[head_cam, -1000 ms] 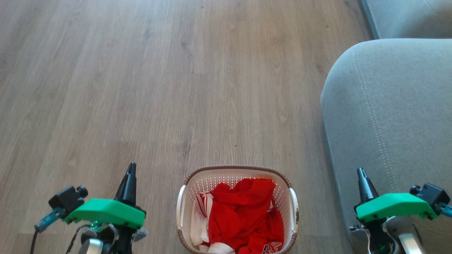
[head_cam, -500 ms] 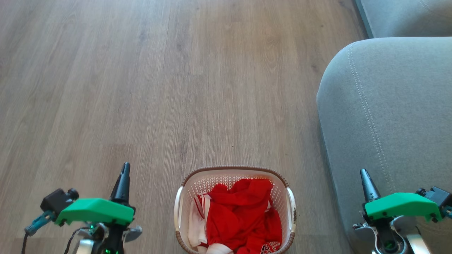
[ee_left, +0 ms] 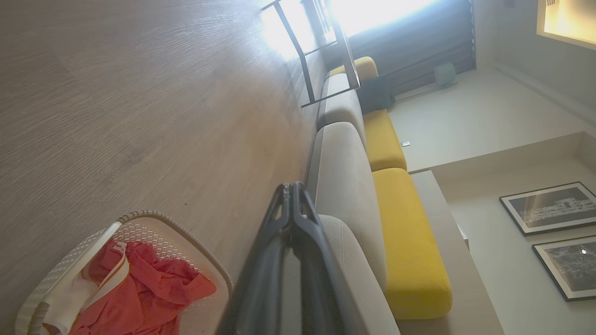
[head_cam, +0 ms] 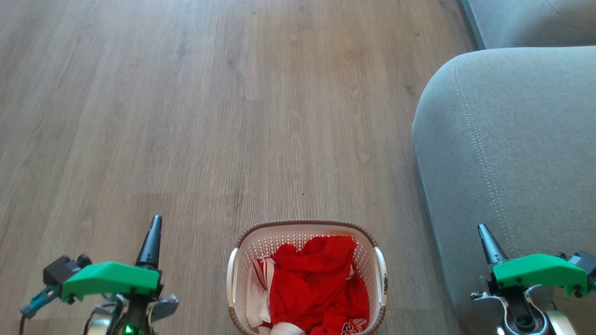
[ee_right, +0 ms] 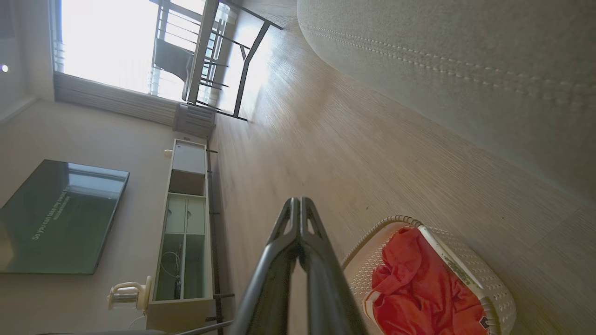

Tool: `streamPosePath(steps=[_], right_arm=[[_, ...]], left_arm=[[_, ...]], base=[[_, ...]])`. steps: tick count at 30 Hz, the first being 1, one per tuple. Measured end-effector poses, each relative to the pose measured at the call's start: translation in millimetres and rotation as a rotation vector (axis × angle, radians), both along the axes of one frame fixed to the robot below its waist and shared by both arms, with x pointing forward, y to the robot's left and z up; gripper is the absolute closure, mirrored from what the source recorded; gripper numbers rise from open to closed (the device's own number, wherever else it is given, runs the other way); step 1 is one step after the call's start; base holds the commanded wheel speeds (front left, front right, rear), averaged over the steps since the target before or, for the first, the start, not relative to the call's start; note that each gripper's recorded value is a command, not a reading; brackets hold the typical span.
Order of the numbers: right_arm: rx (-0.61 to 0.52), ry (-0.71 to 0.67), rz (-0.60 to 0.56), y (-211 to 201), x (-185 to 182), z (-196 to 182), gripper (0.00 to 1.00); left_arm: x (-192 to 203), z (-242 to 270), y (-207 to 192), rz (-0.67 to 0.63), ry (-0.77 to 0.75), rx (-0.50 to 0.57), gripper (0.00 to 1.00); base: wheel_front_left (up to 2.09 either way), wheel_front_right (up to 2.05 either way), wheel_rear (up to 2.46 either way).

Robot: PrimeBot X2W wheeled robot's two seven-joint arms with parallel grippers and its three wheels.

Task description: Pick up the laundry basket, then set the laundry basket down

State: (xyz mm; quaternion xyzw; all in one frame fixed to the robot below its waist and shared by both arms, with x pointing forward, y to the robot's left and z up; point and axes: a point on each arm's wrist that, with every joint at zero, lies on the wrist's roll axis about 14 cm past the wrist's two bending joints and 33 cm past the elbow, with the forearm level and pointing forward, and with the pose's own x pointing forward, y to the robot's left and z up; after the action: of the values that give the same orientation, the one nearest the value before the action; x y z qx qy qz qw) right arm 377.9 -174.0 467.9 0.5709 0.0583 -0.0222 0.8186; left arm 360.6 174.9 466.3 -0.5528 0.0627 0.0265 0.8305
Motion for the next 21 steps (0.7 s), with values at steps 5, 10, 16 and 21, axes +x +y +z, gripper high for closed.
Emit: streamPosePath(steps=[5,10,16,21], right_arm=[[0.047,0.002,-0.015,-4,-1,0,1.00],[0.095,0.005,-0.023,-7,-2,0,1.00],[0.159,0.003,-0.050,-15,-4,1,1.00],[0.206,0.001,-0.058,-18,-5,2,1.00]], left_arm=[[1,-1,2,0.011,0.005,-0.052,1.00],[2,-1,2,0.011,0.009,-0.105,1.00],[7,4,5,0.022,-0.007,-0.179,1.00],[8,4,5,0.022,-0.004,-0.233,1.00]], base=[[0.00,0.00,0.00],[0.00,0.00,0.00],[0.00,0.00,0.00],[0.00,0.00,0.00]])
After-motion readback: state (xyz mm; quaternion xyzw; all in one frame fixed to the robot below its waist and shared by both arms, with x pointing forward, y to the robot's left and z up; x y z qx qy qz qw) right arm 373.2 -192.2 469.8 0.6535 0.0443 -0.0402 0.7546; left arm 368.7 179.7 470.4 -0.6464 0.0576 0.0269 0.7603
